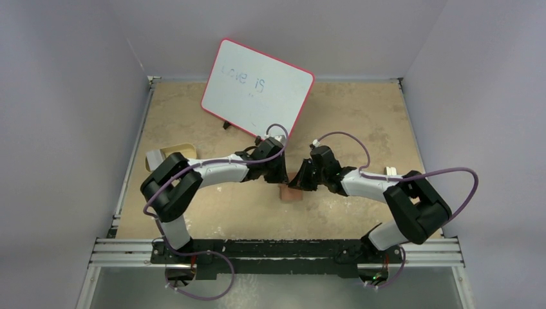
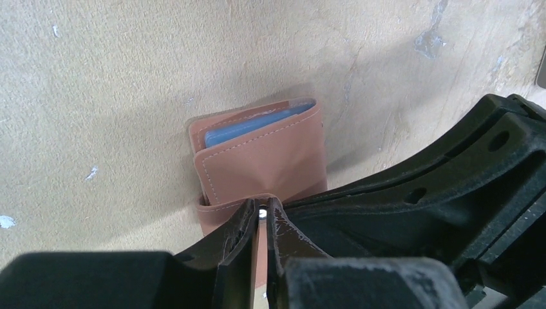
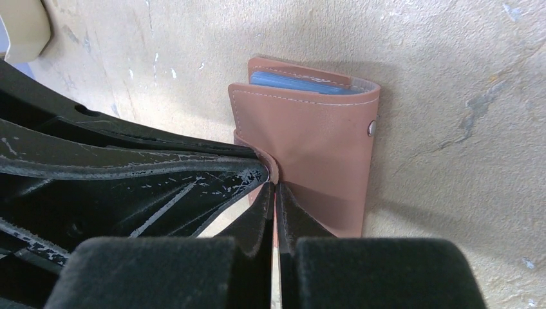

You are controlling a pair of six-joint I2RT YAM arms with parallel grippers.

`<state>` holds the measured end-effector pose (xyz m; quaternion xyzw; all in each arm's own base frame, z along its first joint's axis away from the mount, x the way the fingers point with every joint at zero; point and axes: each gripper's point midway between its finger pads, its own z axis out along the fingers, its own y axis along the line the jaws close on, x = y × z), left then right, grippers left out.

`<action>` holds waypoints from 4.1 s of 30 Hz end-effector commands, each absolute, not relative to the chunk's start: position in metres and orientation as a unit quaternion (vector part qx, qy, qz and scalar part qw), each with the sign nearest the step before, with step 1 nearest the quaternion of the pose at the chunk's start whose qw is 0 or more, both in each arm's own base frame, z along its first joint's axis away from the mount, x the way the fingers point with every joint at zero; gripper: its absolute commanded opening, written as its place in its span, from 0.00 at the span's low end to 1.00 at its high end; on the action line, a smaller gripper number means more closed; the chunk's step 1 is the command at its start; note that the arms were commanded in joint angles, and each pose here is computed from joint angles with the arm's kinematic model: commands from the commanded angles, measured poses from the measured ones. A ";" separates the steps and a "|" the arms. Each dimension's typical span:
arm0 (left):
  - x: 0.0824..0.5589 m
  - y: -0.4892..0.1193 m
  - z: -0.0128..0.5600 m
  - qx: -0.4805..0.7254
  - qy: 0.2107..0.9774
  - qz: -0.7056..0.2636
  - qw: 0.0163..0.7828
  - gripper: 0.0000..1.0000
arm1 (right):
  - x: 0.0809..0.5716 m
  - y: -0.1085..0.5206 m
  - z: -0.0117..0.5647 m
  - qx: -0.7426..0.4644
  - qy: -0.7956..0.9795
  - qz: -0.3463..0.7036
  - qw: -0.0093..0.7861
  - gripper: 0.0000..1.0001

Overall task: Put the credit cards into the card holder
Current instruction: Close the card holder at the center of the board.

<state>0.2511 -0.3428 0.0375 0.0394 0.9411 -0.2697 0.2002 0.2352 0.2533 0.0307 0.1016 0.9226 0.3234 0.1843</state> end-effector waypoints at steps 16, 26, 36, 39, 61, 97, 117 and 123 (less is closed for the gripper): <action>0.254 -0.337 0.048 0.044 0.943 -0.236 0.231 0.14 | 0.243 0.259 0.054 0.072 0.914 0.339 0.212 0.00; 0.274 -0.341 0.048 0.045 0.944 -0.226 0.236 0.14 | 0.232 0.257 0.050 0.085 0.917 0.341 0.189 0.00; 0.272 -0.339 0.048 0.046 0.944 -0.226 0.236 0.13 | 0.226 0.253 0.038 0.098 0.921 0.333 0.175 0.00; 0.272 -0.337 0.041 0.049 0.947 -0.217 0.232 0.13 | 0.229 0.251 0.037 0.102 0.921 0.328 0.184 0.00; 0.257 -0.339 0.077 0.061 0.934 -0.249 0.247 0.13 | 0.222 0.247 0.024 0.111 0.927 0.318 0.167 0.00; 0.246 -0.339 0.027 0.077 0.952 -0.212 0.205 0.00 | 0.224 0.249 0.021 0.102 0.927 0.320 0.169 0.00; 0.240 -0.321 -0.005 0.102 0.973 -0.120 0.171 0.00 | 0.227 0.253 0.016 0.100 0.925 0.325 0.169 0.00; 0.239 -0.314 -0.013 0.109 0.978 -0.086 0.158 0.00 | 0.229 0.255 0.014 0.100 0.923 0.330 0.171 0.00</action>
